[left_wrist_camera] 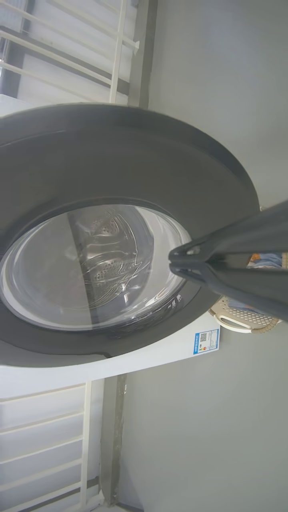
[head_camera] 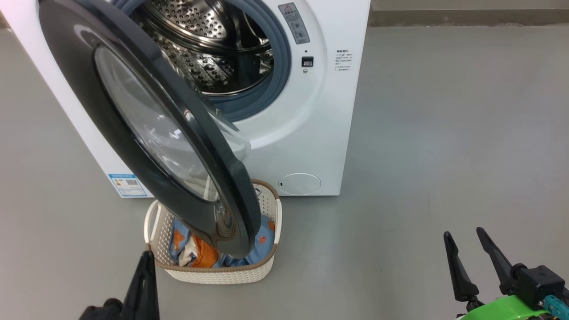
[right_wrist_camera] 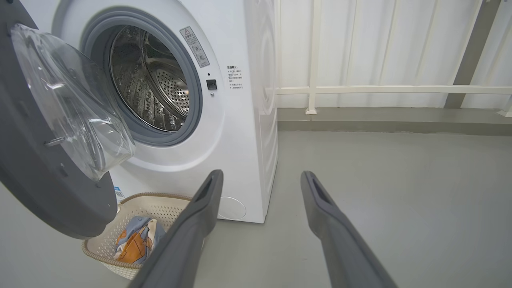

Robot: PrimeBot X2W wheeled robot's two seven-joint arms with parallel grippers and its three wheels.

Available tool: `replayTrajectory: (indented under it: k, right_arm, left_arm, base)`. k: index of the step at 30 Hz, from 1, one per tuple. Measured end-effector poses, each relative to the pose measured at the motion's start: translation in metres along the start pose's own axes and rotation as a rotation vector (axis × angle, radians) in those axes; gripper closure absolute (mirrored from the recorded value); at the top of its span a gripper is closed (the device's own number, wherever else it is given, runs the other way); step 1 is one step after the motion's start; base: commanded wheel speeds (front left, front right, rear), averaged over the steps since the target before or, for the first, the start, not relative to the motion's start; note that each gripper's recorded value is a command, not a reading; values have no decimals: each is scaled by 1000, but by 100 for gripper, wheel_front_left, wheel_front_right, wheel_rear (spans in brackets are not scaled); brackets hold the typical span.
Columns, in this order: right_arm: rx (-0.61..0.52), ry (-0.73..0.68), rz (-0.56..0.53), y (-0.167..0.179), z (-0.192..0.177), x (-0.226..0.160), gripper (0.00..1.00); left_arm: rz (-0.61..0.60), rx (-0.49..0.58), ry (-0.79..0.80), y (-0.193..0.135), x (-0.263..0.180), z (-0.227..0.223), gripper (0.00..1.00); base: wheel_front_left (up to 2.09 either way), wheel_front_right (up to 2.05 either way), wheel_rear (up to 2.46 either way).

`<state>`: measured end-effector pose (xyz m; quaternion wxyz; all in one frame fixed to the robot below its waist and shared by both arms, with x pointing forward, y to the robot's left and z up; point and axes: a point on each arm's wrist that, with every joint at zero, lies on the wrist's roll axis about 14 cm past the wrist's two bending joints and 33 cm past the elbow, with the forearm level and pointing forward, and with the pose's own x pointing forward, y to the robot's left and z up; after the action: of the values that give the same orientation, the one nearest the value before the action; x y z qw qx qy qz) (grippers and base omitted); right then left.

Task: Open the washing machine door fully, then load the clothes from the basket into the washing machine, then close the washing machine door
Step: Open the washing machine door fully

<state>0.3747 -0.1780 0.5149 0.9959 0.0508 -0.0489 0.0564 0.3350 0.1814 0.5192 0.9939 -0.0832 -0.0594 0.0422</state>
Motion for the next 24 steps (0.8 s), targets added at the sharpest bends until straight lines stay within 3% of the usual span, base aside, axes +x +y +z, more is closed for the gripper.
replayTrajectory:
  k: [4, 7, 11, 17, 24]
  right_arm:
    - [0, -1, -4, -1, 0, 0, 0]
    - [2, -5, -7, -2, 1, 0, 0]
    - [5, -7, -12, -2, 2, 0, 0]
    - [11, -9, -20, -3, 2, -2, 0]
    - [13, -2, -24, -4, 0, -3, 0]
  left_arm:
    - [-16, -2, -84, -4, 9, 26, 100]
    - [-62, 15, -228, -16, 21, 71, 100]
    - [-165, 67, -449, -42, 27, 140, 100]
    - [-365, 63, -744, -100, 6, 225, 100]
    - [-650, -14, -761, -175, -20, 227, 100]
  base:
    - [0, 0, 0]
    - [0, 0, 0]
    - [0, 0, 0]
    - [0, 0, 0]
    - [0, 0, 0]
